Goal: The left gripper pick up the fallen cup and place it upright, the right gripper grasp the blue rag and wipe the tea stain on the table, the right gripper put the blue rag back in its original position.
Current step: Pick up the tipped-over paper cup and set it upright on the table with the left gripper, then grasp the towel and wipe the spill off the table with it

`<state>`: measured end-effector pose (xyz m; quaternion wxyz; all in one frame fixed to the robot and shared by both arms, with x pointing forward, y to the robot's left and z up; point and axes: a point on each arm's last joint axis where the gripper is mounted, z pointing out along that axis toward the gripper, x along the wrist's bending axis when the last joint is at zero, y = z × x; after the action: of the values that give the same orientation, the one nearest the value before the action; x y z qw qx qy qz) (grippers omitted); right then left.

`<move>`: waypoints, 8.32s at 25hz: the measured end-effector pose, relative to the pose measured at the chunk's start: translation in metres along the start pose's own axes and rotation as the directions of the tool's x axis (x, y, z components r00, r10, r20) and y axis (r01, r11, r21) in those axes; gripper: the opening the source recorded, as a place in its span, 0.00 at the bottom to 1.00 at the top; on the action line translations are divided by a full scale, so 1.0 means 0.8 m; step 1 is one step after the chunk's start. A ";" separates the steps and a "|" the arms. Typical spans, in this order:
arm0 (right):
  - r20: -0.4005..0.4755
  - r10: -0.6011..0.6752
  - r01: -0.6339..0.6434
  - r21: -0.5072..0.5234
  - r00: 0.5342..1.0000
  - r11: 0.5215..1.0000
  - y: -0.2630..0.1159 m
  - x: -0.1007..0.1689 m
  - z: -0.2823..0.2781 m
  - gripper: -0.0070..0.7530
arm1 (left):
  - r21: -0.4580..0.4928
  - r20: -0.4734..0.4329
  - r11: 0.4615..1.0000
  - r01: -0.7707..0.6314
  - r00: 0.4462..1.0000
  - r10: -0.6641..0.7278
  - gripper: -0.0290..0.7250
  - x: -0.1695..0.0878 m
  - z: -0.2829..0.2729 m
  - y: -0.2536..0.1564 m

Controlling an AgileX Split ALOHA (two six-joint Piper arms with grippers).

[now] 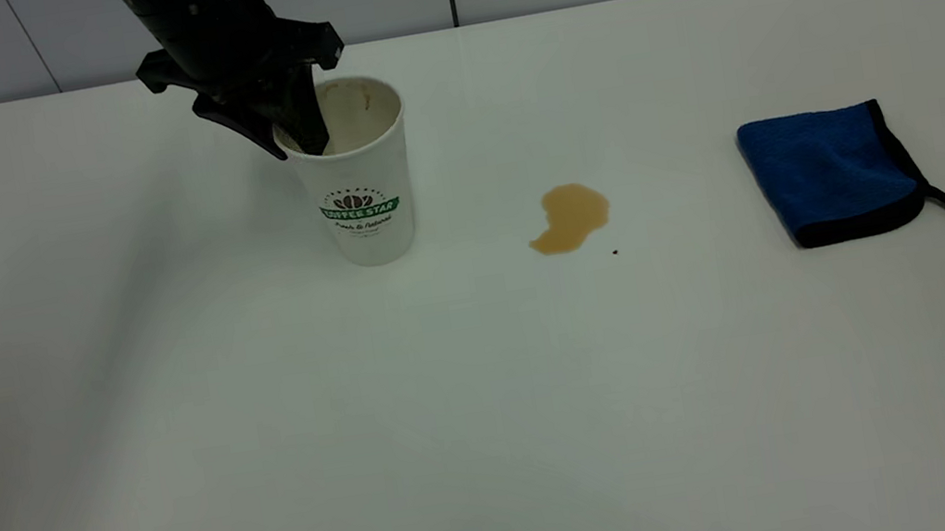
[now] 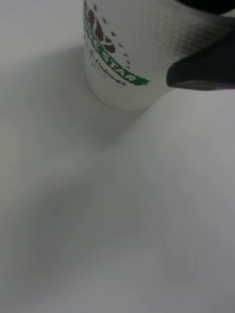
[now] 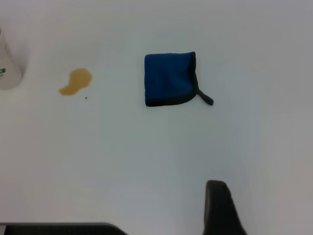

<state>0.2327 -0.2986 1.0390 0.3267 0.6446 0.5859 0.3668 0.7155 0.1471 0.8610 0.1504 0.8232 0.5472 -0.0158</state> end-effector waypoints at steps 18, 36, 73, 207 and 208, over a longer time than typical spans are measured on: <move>0.000 0.000 0.000 0.000 1.000 1.000 0.000 0.000 0.000 0.65 | -0.280 0.012 0.958 -0.057 0.998 0.063 0.70 -0.056 -0.234 0.077; 0.000 0.000 0.000 0.000 1.000 1.000 0.000 0.000 0.000 0.65 | -0.649 -0.018 0.740 -0.176 0.976 0.216 0.70 -0.195 -0.506 -0.017; 0.000 0.000 0.000 0.000 1.000 1.000 0.000 0.000 0.000 0.65 | -0.055 -0.270 0.961 -0.272 0.930 0.248 0.70 -0.114 -0.326 -0.430; -0.350 -0.593 0.679 0.219 0.725 0.701 -0.020 0.173 0.682 0.06 | -0.676 -0.272 0.716 0.175 0.844 -0.463 0.70 -0.109 -0.343 -0.581; -0.362 -0.596 0.684 0.202 0.717 0.701 -0.020 0.183 0.684 0.06 | -0.676 -0.272 0.716 0.175 0.844 -0.463 0.70 -0.109 -0.343 -0.581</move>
<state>0.6991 -0.1463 0.7558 0.2420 0.3858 0.8647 0.2121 0.2217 0.3070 1.0325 0.2881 0.5979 0.6763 0.3195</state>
